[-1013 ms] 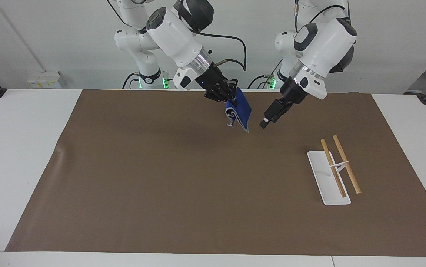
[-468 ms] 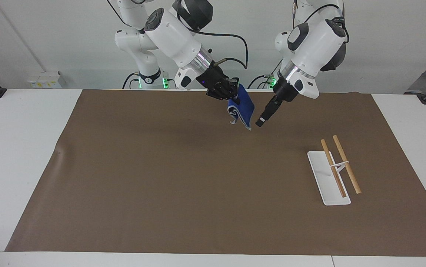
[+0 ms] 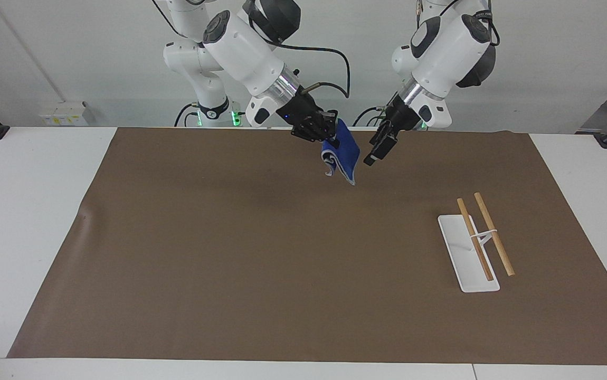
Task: Right arm passes towel to left arm to hang
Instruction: 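Carry the towel toward center while the left gripper reaches toward it, then open the left gripper and close it on the hanging towel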
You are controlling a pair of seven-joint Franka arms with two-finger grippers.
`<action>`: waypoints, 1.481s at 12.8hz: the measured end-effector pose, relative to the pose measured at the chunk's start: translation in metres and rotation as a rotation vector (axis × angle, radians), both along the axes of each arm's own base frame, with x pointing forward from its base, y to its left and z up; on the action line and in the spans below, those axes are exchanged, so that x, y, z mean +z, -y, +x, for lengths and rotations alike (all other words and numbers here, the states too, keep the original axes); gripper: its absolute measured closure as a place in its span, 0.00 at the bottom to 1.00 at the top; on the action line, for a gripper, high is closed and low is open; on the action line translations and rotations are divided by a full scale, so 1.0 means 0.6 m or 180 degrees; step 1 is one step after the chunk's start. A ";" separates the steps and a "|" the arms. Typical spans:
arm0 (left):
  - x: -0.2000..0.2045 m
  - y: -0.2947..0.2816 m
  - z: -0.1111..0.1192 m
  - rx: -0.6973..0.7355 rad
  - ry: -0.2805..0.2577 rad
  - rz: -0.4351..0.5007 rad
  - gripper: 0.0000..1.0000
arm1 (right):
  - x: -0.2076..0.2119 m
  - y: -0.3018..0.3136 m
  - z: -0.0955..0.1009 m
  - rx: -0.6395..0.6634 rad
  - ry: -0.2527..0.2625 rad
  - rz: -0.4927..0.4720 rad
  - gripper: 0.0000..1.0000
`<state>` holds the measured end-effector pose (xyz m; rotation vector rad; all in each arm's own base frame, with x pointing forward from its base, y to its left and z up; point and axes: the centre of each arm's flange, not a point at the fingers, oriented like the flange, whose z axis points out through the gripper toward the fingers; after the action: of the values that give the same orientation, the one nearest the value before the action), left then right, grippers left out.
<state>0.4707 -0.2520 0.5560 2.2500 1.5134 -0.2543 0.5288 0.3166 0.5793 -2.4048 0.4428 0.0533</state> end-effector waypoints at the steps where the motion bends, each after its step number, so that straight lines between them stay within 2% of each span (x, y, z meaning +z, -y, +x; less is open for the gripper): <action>1: 0.001 0.009 -0.009 0.0068 -0.0046 -0.0001 0.00 | 0.003 0.003 0.000 -0.0008 0.0006 0.0000 0.94; 3: -0.016 0.029 -0.034 0.0177 -0.0121 0.0020 0.00 | 0.007 0.009 0.001 -0.0025 0.0019 -0.0001 0.94; 6: -0.060 0.066 -0.086 0.0546 0.0028 -0.0031 0.00 | 0.008 0.010 0.001 -0.0028 0.0019 -0.0001 0.94; 8: -0.064 0.072 -0.102 0.0762 0.0073 -0.0090 0.00 | 0.008 0.010 0.002 -0.0029 0.0019 -0.0001 0.94; 11: -0.046 0.063 -0.089 0.1073 0.0217 -0.0255 0.00 | 0.008 0.011 0.002 -0.0032 0.0019 -0.0002 0.94; 14: -0.031 0.048 -0.065 0.1431 0.0503 -0.0513 0.00 | 0.008 0.011 0.002 -0.0033 0.0019 -0.0002 0.94; 19: -0.028 0.039 -0.049 0.1600 0.0670 -0.0685 0.00 | 0.008 0.011 0.002 -0.0033 0.0019 -0.0002 0.94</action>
<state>0.4414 -0.2752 0.5394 1.6123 1.7742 -0.0253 0.5301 0.3097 0.5840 -2.4024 0.4525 0.0415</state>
